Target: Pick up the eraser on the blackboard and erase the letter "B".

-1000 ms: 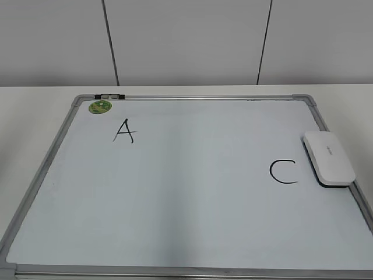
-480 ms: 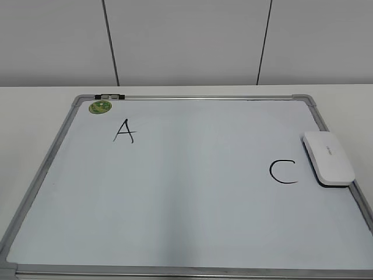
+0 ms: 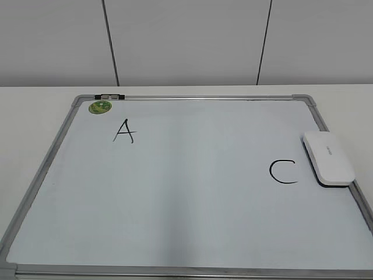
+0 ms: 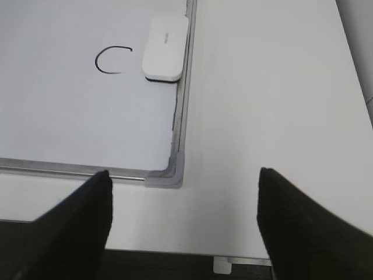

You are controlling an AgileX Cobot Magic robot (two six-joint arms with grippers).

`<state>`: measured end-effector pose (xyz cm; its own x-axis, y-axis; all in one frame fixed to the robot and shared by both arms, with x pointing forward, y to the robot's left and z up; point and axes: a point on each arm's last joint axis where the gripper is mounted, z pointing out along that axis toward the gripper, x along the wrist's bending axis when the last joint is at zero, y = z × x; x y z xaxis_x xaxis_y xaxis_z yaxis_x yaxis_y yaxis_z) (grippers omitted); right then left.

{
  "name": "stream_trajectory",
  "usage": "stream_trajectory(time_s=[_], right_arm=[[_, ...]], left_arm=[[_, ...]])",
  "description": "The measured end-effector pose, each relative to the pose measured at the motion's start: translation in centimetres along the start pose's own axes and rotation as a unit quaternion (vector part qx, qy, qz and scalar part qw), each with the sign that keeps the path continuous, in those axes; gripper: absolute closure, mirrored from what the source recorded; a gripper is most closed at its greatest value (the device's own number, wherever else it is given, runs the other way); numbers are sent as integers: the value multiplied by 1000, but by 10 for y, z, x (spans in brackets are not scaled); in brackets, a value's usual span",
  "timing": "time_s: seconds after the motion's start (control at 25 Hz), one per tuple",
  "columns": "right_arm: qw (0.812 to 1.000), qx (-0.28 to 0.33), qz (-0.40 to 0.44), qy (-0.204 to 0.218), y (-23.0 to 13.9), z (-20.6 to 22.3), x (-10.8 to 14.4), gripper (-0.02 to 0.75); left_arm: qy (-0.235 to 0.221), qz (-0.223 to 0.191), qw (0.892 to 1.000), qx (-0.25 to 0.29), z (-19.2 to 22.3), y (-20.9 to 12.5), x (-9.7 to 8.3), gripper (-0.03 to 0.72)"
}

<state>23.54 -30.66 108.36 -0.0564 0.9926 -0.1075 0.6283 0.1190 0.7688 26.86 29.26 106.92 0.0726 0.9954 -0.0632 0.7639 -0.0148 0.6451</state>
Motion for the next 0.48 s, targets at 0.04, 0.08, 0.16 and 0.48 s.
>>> stream_trajectory(time_s=[0.04, 0.08, 0.16, 0.48], right_arm=[[1000, 1, -1, -2, -4, 2, 0, 144], [1000, 6, -2, -5, -10, 7, 0, 144], [1000, 17, -5, -7, -17, 16, 1, 144], [1000, 0, -10, -10, -20, 33, 2, 144]], left_arm=[[3, 1, 1000, 1, 3, -1, 1, 247], [5, 1, 1000, 1, 5, -2, 1, 247], [6, 0, 1000, 1, 10, -4, 2, 248], [14, -1, 1000, -18, 25, -5, 5, 249]])
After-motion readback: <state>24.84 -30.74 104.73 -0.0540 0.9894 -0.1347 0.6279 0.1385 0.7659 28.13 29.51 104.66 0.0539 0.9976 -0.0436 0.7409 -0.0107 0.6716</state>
